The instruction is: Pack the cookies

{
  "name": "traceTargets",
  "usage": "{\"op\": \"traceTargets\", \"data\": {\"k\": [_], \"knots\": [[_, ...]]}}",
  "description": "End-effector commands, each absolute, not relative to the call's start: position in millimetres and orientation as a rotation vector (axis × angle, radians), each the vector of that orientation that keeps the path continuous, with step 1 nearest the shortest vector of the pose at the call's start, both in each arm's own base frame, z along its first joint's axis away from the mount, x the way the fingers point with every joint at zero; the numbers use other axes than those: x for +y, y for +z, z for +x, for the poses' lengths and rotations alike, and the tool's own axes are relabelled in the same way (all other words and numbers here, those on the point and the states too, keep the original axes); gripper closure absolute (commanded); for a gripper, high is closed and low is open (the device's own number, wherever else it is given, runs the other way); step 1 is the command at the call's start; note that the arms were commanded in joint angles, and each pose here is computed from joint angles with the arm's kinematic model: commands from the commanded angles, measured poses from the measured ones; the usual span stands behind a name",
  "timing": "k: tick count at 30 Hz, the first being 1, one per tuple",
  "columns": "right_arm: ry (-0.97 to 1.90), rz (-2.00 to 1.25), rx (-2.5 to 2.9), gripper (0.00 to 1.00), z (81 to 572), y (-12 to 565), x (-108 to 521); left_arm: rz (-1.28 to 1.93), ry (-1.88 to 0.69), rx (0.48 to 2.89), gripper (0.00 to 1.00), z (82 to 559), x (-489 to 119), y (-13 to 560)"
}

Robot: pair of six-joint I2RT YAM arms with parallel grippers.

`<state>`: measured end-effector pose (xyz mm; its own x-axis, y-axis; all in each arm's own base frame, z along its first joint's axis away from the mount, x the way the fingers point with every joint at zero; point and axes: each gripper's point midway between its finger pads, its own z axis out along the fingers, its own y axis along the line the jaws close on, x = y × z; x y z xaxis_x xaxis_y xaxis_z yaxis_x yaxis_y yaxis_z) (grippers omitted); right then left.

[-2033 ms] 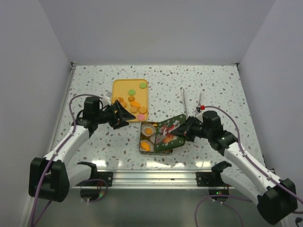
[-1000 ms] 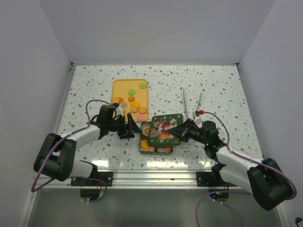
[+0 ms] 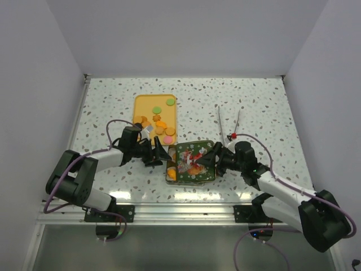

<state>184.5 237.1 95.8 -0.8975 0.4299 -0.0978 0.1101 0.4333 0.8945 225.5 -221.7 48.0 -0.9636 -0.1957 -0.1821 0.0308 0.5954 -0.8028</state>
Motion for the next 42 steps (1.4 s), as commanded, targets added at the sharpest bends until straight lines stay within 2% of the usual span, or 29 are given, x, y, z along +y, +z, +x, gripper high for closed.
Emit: {"op": "traceTargets", "data": {"k": [1, 11, 18, 26, 30, 33, 42], "knots": [[1.255, 0.448, 2.503, 0.18, 173.1, 81.6, 218.8, -0.095, -1.314, 2.526, 0.24, 233.1, -226.8, 53.5], [0.932, 0.375, 2.638, 0.15, 178.7, 83.4, 193.9, -0.1, -1.315, 2.526, 0.24, 237.8, -228.9, 53.2], [0.891, 0.351, 2.637, 0.19, 187.6, 87.3, 193.7, -0.098, -1.317, 2.527, 0.25, 239.8, -230.7, 54.1], [0.908, 0.342, 2.65, 0.42, 195.3, 79.8, 201.9, -0.089, -1.318, 2.53, 0.25, 240.1, -231.9, 54.4], [0.879, 0.318, 2.685, 0.6, 194.5, 69.7, 202.6, -0.089, -1.316, 2.533, 0.25, 240.5, -232.0, 53.2], [0.869, 0.309, 2.697, 0.64, 194.1, 66.3, 202.8, -0.091, -1.315, 2.538, 0.25, 239.7, -231.7, 51.4], [0.921, 0.19, 2.729, 0.68, 179.3, 64.2, 223.0, -0.089, -1.315, 2.535, 0.26, 241.6, -232.3, 52.1]]}}
